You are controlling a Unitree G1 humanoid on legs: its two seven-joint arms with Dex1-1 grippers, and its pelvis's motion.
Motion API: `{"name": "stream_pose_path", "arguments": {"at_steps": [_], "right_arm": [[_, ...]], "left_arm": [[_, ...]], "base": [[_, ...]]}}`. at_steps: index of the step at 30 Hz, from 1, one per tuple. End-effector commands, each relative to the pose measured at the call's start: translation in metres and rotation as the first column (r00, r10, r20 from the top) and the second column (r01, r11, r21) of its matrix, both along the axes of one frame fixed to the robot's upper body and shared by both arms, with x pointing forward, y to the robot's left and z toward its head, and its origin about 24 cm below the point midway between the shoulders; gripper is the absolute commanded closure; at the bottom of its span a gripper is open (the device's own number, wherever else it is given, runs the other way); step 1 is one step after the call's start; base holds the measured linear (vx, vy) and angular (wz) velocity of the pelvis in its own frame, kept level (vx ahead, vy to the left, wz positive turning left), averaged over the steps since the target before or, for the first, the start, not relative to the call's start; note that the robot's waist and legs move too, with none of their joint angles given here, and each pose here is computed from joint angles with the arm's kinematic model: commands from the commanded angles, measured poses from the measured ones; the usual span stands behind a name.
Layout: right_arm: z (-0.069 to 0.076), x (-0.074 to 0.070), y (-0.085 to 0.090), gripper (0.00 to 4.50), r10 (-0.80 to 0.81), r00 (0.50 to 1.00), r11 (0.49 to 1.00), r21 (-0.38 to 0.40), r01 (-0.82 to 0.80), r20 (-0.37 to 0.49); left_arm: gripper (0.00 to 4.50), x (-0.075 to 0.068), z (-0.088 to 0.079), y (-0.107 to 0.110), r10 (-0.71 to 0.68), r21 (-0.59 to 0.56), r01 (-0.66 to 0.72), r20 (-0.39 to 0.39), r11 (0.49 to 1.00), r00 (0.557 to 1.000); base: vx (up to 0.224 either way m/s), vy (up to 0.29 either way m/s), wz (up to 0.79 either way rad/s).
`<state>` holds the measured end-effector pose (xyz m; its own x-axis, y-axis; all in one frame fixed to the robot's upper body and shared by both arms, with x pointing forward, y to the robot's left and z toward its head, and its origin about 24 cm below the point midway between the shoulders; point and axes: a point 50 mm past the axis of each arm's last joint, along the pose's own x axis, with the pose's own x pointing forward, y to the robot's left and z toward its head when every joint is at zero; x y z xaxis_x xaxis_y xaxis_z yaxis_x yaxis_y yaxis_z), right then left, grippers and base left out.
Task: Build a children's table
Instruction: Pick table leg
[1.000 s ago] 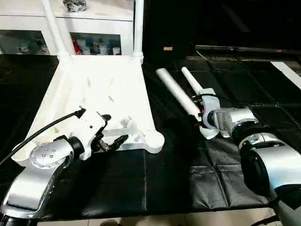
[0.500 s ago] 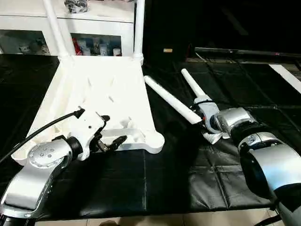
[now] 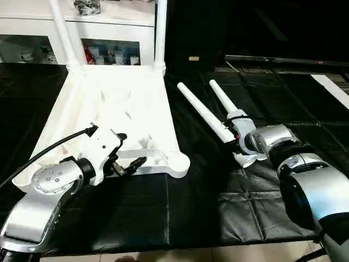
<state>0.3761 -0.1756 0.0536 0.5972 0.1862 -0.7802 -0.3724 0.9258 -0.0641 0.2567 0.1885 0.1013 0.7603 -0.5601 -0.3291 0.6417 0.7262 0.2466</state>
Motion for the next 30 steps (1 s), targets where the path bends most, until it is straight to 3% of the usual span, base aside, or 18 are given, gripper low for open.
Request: {"name": "stream_pose_path", "arguments": {"at_steps": [1, 5, 6, 9, 10, 12, 13, 14, 16, 19, 20, 22, 23, 25, 28, 30], "right_arm": [[0.015, 0.01, -0.004, 2.57, -0.081, 0.991, 0.994, 0.079, 0.073, 0.105], [0.033, 0.02, 0.001, 2.57, -0.139, 0.964, 0.972, 0.215, 0.089, 0.226], [0.039, 0.023, 0.003, 2.57, -0.169, 0.948, 0.952, 0.292, 0.086, 0.27], [0.049, 0.026, 0.007, 2.57, -0.204, 0.91, 0.916, 0.399, 0.047, 0.36], [0.054, 0.026, 0.012, 2.57, -0.2, 0.882, 0.895, 0.445, -0.012, 0.426], [0.058, 0.025, 0.014, 2.57, -0.202, 0.858, 0.879, 0.473, -0.053, 0.472], [0.065, 0.014, 0.023, 2.57, -0.179, 0.767, 0.843, 0.498, -0.203, 0.616], [0.065, 0.014, 0.023, 2.57, -0.179, 0.767, 0.843, 0.498, -0.203, 0.616], [0.069, 0.004, 0.026, 2.57, -0.176, 0.714, 0.823, 0.499, -0.27, 0.677], [0.061, -0.027, 0.031, 2.57, -0.249, 0.67, 0.748, 0.578, -0.326, 0.699], [0.061, -0.027, 0.031, 2.57, -0.249, 0.67, 0.748, 0.578, -0.326, 0.699], [0.054, -0.048, 0.032, 2.57, -0.298, 0.628, 0.727, 0.597, -0.339, 0.719], [0.054, -0.048, 0.032, 2.57, -0.298, 0.628, 0.727, 0.597, -0.339, 0.719], [0.044, -0.07, 0.032, 2.57, -0.334, 0.589, 0.753, 0.584, -0.303, 0.736], [0.038, -0.081, 0.03, 2.57, -0.346, 0.584, 0.782, 0.57, -0.252, 0.734], [0.036, -0.094, 0.027, 2.57, -0.339, 0.56, 0.826, 0.524, -0.208, 0.756]], "left_arm": [[0.0, 0.008, 0.005, 0.001, 0.091, -0.074, -0.088, 0.034, 0.993, 0.995], [0.0, 0.02, 0.005, 0.002, 0.251, -0.186, -0.236, 0.06, 0.954, 0.966], [0.0, 0.023, 0.005, 0.003, 0.304, -0.217, -0.285, 0.062, 0.934, 0.951], [0.0, 0.026, 0.004, 0.005, 0.369, -0.252, -0.343, 0.064, 0.905, 0.927], [0.0, 0.026, 0.004, 0.006, 0.39, -0.261, -0.361, 0.069, 0.895, 0.918], [0.0, 0.026, 0.004, 0.007, 0.407, -0.269, -0.375, 0.072, 0.887, 0.911], [0.0, 0.025, 0.004, 0.008, 0.442, -0.285, -0.403, 0.088, 0.87, 0.892], [0.0, 0.025, 0.004, 0.008, 0.442, -0.285, -0.403, 0.088, 0.87, 0.892], [0.0, 0.025, 0.004, 0.008, 0.463, -0.3, -0.417, 0.099, 0.858, 0.881], [0.0, 0.018, 0.006, 0.002, 0.472, -0.333, -0.409, 0.134, 0.85, 0.871], [0.0, 0.018, 0.006, 0.002, 0.472, -0.333, -0.409, 0.134, 0.85, 0.871], [0.0, 0.014, 0.008, -0.001, 0.468, -0.337, -0.395, 0.169, 0.855, 0.868], [0.0, 0.014, 0.008, -0.001, 0.468, -0.337, -0.395, 0.169, 0.855, 0.868], [0.0, 0.01, 0.006, -0.007, 0.435, -0.33, -0.361, 0.183, 0.872, 0.882], [0.0, 0.009, 0.005, -0.007, 0.434, -0.341, -0.356, 0.191, 0.87, 0.88], [0.0, 0.008, 0.003, -0.001, 0.487, -0.356, -0.4, 0.198, 0.844, 0.851]], "base": [[0.0, 0.0, 0.0], [0.0, 0.0, 0.0], [0.0, 0.0, 0.0], [0.0, 0.0, 0.0], [0.0, 0.0, 0.0], [0.0, 0.0, 0.0], [0.0, 0.0, 0.0], [0.0, 0.0, 0.0], [0.0, 0.0, 0.0], [0.0, 0.0, 0.0], [0.0, 0.0, 0.0], [0.0, 0.0, 0.0], [0.0, 0.0, 0.0], [0.0, 0.0, 0.0], [0.0, 0.0, 0.0], [0.0, 0.0, 0.0]]}}
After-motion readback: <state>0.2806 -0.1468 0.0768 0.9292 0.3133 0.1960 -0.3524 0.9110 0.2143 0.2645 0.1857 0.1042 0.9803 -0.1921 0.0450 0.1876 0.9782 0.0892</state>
